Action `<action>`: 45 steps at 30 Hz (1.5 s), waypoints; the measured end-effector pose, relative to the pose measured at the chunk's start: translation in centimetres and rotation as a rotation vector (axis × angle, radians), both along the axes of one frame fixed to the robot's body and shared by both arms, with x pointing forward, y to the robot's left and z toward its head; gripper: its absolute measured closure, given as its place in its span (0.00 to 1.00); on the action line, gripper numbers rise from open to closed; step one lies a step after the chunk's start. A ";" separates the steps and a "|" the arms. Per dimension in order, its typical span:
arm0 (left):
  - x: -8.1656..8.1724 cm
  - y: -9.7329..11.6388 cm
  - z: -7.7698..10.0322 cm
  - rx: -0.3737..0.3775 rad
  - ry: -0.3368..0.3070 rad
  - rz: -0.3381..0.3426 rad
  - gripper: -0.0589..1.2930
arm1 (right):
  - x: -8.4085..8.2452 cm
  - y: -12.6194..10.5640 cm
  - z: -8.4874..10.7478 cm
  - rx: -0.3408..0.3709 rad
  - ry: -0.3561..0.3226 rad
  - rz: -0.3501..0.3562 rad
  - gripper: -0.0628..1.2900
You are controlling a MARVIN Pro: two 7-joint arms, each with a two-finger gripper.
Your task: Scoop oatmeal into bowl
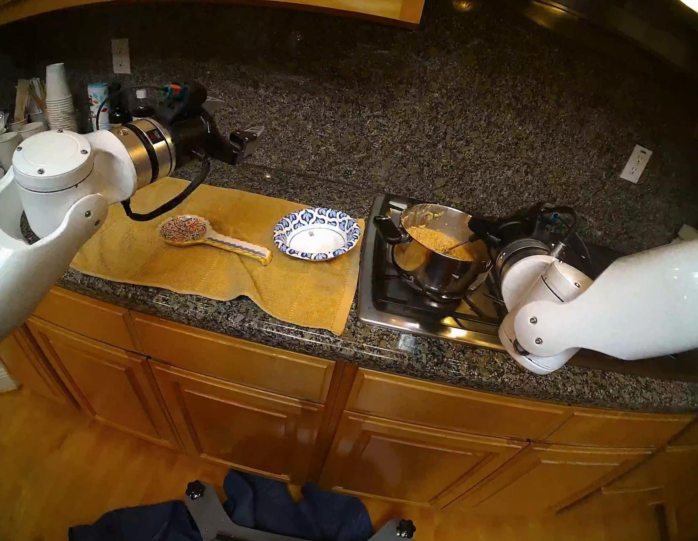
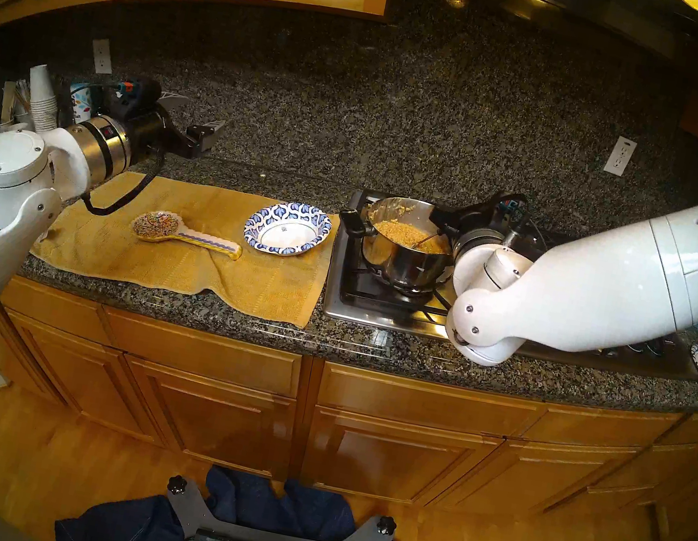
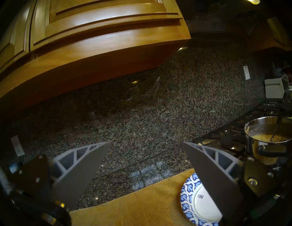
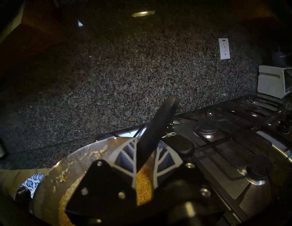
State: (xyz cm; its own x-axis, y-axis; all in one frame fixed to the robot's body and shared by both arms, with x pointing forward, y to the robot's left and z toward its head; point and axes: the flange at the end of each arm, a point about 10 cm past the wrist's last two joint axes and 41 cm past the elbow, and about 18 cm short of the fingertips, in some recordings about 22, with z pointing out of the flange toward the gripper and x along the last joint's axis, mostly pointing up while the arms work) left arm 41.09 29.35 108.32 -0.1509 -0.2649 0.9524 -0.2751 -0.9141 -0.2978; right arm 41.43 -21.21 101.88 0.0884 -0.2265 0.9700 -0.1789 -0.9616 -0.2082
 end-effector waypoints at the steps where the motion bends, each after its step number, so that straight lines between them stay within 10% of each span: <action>1: 0.0 0.0 0.0 0.000 0.000 0.000 0.04 | 0.0 0.0 0.0 0.002 -0.002 0.001 0.90; 16: 0.0 0.0 0.0 0.001 -0.003 -0.001 0.04 | -0.1 -1.8 -2.3 0.136 0.019 -0.060 0.95; 45: 0.0 0.0 0.0 0.001 -0.006 -0.002 0.04 | -0.5 -4.7 -0.7 0.319 -0.078 -0.139 0.96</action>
